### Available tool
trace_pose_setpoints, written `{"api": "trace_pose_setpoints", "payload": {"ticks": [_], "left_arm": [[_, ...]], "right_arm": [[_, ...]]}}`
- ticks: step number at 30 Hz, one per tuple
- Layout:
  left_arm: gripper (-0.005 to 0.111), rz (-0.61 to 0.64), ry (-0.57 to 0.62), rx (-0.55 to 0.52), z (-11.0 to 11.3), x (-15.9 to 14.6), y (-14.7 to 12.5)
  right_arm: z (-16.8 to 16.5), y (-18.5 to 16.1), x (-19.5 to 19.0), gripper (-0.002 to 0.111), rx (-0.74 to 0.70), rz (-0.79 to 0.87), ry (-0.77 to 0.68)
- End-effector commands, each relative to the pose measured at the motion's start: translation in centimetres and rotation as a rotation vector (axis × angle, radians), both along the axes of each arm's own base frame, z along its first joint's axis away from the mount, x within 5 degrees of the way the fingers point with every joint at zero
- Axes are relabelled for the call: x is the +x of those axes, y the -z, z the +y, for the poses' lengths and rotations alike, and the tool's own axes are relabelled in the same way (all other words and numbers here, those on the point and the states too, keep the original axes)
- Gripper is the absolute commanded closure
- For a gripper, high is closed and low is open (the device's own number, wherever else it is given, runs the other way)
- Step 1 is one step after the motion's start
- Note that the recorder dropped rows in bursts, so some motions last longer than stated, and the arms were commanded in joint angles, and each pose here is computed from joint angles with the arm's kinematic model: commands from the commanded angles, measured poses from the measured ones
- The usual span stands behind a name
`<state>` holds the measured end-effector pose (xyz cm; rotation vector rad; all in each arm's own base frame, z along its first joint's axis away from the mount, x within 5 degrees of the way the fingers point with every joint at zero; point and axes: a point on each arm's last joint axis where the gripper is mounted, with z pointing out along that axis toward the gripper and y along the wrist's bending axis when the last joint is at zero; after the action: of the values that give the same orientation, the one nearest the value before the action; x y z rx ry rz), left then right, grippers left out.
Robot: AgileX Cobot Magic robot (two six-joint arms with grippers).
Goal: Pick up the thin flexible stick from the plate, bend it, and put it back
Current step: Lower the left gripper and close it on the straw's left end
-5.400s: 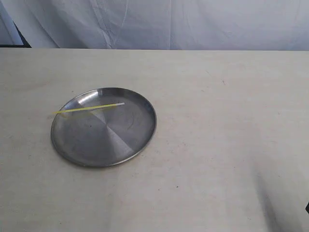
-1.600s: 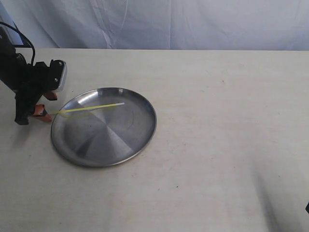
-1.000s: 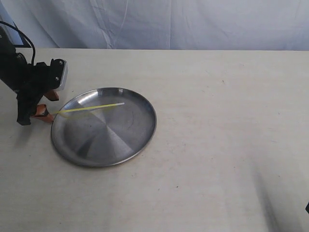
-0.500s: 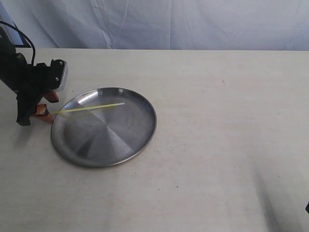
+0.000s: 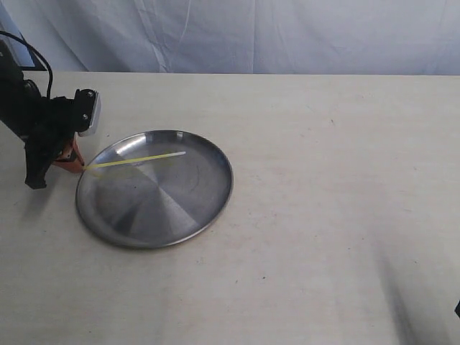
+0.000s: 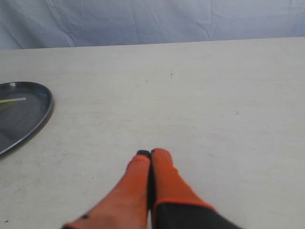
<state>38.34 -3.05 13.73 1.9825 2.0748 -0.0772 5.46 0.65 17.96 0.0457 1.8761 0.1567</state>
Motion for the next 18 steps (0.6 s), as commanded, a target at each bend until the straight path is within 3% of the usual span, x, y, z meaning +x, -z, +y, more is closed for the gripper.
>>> {"api": "trace_pose_setpoints", "payload": {"ticks": [1, 18], "left_arm": [[0.107, 0.004, -0.056, -0.007, -0.1, 0.1, -0.1], [0.107, -0.060, -0.044, -0.008, -0.1, -0.3, -3.1]], "right_arm": [[0.0, 0.0, 0.0, 0.109, 0.000, -0.011, 0.006], [0.0, 0.0, 0.0, 0.109, 0.000, -0.011, 0.006]]}}
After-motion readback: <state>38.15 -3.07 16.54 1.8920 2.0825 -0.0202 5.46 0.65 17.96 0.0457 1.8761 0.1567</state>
